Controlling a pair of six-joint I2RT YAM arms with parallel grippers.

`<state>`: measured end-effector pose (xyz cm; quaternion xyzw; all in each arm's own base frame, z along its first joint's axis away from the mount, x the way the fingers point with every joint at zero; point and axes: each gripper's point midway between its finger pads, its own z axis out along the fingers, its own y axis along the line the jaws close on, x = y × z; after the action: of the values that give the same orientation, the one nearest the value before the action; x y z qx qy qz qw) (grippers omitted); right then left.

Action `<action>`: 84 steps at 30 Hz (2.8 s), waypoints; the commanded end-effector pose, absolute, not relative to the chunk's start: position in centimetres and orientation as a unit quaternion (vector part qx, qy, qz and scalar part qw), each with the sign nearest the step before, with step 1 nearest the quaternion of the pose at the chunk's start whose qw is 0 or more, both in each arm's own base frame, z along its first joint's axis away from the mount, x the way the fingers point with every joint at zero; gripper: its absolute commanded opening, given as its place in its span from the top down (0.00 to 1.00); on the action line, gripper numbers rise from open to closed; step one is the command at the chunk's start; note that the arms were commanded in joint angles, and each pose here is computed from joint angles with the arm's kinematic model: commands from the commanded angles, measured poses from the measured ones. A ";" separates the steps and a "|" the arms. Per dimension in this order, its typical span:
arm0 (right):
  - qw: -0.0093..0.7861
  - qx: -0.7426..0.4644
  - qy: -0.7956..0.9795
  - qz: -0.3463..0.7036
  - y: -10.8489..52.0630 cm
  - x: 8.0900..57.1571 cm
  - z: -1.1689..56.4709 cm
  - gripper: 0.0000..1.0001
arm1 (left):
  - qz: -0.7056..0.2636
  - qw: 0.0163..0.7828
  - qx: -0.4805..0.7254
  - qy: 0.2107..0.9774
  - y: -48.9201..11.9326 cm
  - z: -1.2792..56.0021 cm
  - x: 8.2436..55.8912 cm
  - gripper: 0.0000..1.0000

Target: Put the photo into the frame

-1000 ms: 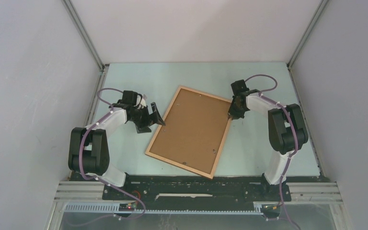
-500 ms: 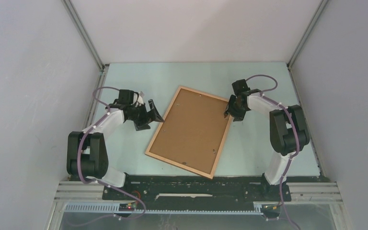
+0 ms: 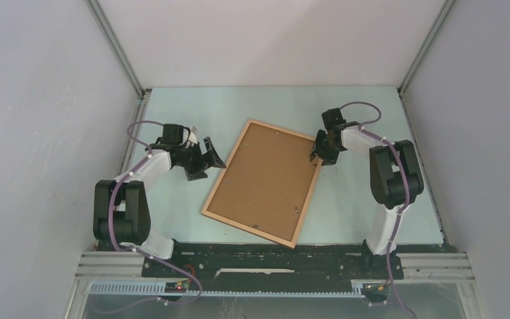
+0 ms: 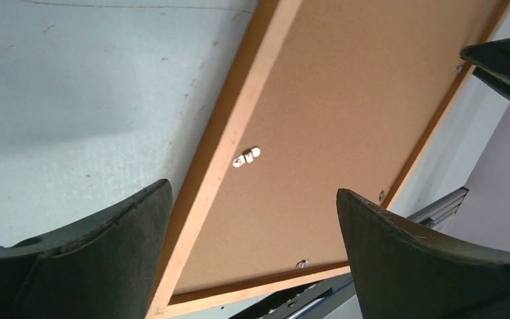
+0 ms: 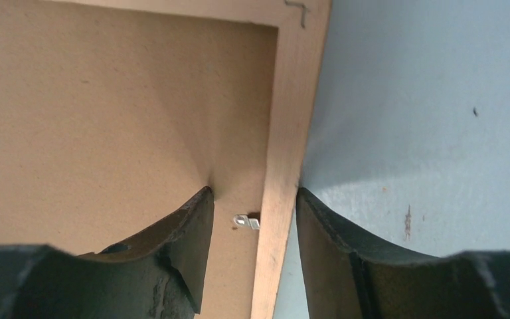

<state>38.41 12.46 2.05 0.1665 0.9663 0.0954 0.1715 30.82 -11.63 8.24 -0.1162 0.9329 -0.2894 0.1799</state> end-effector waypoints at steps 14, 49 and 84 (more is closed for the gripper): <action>0.197 0.069 0.967 0.147 18.5 46.2 2.5 0.43 | -0.321 0.102 -0.164 0.927 -14.6 4.0 25.3 0.00; 0.186 -0.011 0.978 0.090 16.3 28.8 5.2 0.31 | -0.301 0.200 -0.046 0.931 -14.7 11.8 30.7 0.00; 0.193 0.003 0.981 0.024 16.3 29.0 1.6 0.41 | -0.336 0.168 -0.053 0.925 -15.9 9.3 29.9 0.00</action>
<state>28.47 16.45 2.27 -0.0140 0.9820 0.0370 0.1848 30.14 -15.63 9.52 -0.0569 0.9286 -0.3255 0.1689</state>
